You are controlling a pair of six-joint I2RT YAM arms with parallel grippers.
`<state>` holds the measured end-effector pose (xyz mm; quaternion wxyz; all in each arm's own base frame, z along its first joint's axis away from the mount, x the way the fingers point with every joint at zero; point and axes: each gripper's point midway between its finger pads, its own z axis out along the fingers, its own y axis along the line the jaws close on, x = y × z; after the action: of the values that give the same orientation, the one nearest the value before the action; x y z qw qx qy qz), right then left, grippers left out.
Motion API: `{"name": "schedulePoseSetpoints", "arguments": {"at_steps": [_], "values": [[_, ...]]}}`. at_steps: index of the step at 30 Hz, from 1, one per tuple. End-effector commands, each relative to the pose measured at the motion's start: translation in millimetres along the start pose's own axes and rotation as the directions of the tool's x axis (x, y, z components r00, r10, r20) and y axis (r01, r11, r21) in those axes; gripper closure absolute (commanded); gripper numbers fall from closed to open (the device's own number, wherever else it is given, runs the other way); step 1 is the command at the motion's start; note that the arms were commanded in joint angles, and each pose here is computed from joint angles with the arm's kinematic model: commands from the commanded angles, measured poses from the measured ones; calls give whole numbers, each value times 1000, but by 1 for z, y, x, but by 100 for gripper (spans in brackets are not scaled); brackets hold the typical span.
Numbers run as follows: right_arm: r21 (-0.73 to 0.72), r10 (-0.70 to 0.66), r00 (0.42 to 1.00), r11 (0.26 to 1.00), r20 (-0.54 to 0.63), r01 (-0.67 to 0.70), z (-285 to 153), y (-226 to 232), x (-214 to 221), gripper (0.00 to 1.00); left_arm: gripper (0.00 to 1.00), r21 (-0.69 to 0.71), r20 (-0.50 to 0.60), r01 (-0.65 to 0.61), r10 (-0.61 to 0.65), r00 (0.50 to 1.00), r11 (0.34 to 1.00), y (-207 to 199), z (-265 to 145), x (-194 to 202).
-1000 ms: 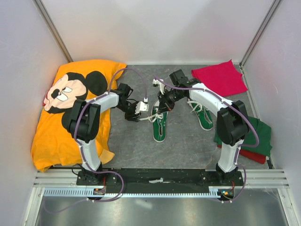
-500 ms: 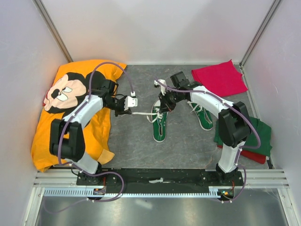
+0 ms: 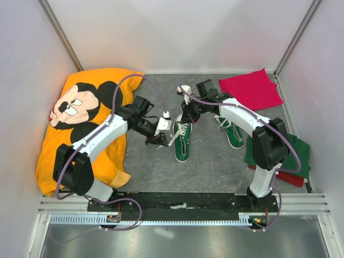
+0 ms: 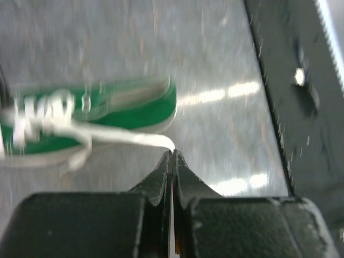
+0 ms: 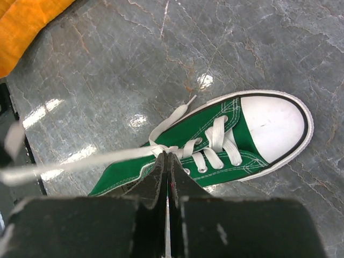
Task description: Tie the shoes
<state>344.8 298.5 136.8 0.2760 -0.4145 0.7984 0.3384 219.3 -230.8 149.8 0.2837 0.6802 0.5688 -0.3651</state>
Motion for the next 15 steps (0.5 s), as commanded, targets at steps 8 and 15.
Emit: {"name": "schedulePoseSetpoints", "arguments": {"at_steps": [8,15], "values": [[-72,-65,996,995,67,70,-16,21,-20,100,96,-103,365,114,-69,928,988,57,85,-103],[-116,-79,995,990,53,84,-16,29,-14,100,96,-238,420,75,33,907,968,77,123,-98]]}}
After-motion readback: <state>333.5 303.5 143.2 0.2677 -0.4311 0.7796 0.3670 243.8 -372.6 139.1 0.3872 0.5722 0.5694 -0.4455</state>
